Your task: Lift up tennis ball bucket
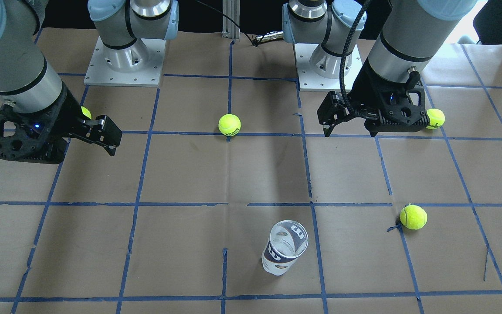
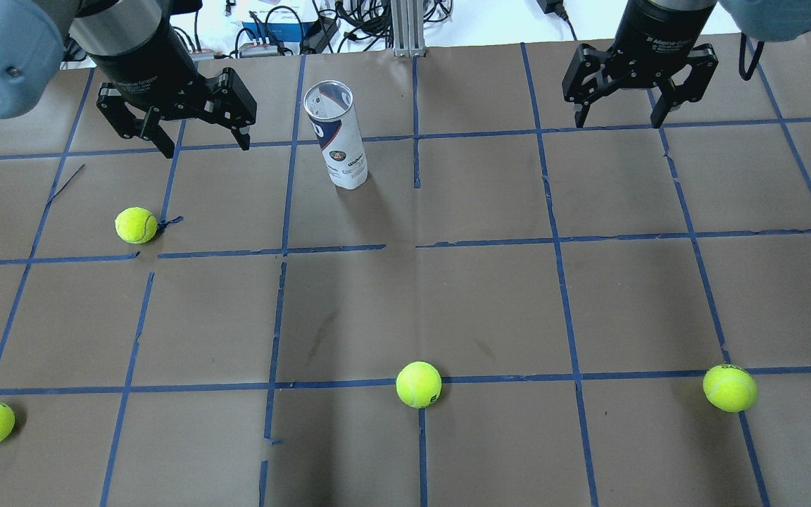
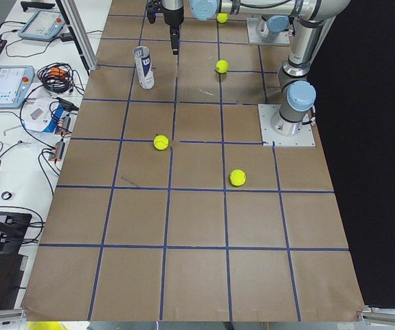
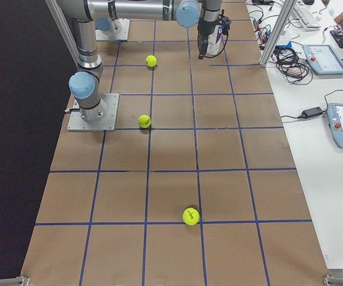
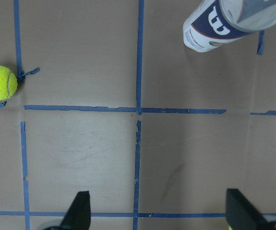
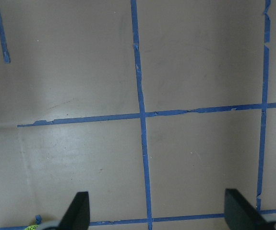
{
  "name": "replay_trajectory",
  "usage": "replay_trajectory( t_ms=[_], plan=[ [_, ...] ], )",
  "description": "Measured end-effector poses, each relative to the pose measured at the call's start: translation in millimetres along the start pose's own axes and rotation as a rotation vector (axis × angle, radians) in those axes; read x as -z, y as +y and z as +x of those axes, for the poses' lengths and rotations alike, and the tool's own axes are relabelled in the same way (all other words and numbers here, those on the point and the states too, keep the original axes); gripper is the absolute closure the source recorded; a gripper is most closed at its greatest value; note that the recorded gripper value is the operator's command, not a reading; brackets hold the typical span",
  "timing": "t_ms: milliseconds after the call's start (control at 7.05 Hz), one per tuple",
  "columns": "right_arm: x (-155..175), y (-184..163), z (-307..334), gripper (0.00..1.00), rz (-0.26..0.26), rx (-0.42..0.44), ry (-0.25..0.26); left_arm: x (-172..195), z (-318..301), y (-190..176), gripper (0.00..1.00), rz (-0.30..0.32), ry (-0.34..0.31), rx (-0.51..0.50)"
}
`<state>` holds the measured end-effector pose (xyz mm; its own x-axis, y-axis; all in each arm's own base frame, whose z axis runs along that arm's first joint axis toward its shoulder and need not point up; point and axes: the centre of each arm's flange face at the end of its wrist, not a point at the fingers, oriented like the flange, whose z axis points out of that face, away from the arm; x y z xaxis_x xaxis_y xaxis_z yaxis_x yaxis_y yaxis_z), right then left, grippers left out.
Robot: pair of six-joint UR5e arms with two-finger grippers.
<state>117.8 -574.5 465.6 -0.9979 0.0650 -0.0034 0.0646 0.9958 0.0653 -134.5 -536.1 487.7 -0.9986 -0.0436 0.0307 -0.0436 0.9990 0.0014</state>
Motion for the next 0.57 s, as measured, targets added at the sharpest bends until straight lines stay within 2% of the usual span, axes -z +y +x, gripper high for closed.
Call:
replay_trajectory(
  t_ms=[567],
  plan=[
    [-0.5, 0.0, -0.6, 0.00, -0.001, -0.002, -0.002, 3.4, -2.9, 1.8, 0.00, 0.003, -0.002, 0.002]
  ],
)
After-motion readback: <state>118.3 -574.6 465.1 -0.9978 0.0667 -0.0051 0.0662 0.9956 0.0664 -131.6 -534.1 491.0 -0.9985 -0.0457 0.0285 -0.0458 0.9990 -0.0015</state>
